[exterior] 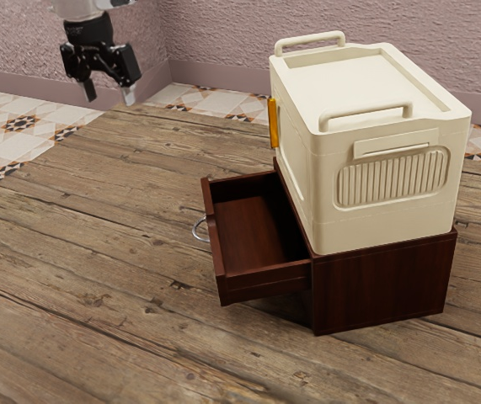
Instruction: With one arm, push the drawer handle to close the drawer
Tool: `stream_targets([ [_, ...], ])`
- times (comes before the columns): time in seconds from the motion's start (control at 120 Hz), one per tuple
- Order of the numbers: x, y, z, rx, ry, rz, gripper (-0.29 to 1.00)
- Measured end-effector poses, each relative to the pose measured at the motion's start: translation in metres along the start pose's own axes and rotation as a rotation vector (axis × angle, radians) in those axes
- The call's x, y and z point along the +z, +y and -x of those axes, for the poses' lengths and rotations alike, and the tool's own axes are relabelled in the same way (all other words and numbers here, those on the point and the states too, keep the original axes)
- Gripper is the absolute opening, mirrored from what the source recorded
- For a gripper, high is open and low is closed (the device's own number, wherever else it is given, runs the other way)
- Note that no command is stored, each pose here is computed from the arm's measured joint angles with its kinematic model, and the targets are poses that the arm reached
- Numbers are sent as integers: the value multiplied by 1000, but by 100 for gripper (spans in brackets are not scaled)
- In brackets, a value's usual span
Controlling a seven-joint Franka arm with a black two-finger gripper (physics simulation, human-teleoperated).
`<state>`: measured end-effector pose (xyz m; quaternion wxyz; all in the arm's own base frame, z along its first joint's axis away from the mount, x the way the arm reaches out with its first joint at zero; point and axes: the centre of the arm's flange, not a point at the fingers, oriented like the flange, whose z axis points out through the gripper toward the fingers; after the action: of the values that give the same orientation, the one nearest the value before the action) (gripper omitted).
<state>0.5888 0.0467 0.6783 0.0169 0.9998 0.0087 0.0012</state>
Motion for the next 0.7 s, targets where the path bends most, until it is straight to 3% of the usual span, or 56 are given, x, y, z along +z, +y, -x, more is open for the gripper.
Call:
stream_targets([
  [0.183,0,3,5,41,-38,7,70],
  [0.242,-76,18,38,84,98,-29,70],
  [0.292,-109,30,59,149,163,-46,70],
  [0.45,-124,102,72,457,206,-85,70],
  [0.55,-69,87,125,536,78,-92,63],
  [0.625,-7,52,154,536,12,-93,48],
  [0.7,40,33,153,557,-17,-90,30],
])
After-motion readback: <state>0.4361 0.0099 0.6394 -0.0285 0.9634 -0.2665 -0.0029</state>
